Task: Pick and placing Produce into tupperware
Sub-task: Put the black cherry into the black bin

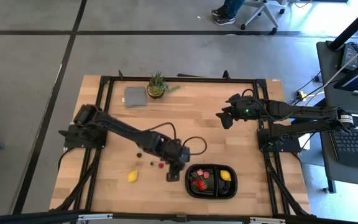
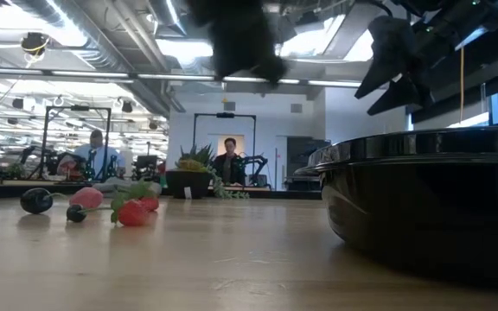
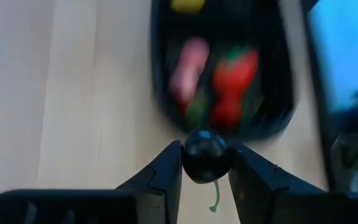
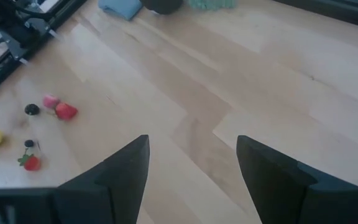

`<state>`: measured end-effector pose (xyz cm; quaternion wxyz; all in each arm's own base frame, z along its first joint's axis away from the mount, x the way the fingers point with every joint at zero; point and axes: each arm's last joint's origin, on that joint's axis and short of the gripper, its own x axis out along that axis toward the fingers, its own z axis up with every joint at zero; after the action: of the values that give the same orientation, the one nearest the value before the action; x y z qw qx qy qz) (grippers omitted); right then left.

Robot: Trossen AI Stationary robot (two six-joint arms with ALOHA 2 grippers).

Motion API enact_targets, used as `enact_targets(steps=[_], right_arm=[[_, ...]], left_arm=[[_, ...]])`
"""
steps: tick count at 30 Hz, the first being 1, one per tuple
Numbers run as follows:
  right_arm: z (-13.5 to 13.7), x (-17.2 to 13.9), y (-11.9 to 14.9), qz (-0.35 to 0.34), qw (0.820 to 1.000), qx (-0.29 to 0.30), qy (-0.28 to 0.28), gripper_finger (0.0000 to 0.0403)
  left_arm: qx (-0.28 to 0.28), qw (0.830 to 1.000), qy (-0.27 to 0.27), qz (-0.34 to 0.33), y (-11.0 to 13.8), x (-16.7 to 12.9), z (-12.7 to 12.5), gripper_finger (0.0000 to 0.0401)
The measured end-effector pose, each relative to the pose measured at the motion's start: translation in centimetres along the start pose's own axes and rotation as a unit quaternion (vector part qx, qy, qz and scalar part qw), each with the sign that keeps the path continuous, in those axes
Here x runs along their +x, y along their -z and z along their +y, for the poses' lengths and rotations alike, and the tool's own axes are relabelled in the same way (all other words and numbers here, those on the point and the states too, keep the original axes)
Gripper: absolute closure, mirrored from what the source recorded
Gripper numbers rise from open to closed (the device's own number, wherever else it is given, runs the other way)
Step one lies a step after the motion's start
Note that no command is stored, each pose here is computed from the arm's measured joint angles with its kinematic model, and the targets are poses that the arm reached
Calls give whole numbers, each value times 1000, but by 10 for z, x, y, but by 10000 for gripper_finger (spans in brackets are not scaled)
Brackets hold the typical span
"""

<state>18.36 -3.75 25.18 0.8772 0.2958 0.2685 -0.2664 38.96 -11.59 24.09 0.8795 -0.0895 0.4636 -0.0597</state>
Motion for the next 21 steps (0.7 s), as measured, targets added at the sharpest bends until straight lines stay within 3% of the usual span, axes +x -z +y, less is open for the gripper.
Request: enact_targets(steps=[6, 14, 18, 21], right_arm=[[1, 0, -2, -9, 1000, 1, -7, 159], [2, 0, -1, -1, 999, 33, -16, 159], [6, -1, 1, 48, 992, 85, -74, 159], [13, -2, 0, 98, 974, 138, -152, 159]], left_arm=[[46, 985, 43, -162, -33, -1, -4, 301], [62, 966, 20, -250, -48, 1, -1, 298], [76, 964, 1, -255, -48, 0, -2, 300], [82, 961, -13, -263, -49, -3, -2, 294]])
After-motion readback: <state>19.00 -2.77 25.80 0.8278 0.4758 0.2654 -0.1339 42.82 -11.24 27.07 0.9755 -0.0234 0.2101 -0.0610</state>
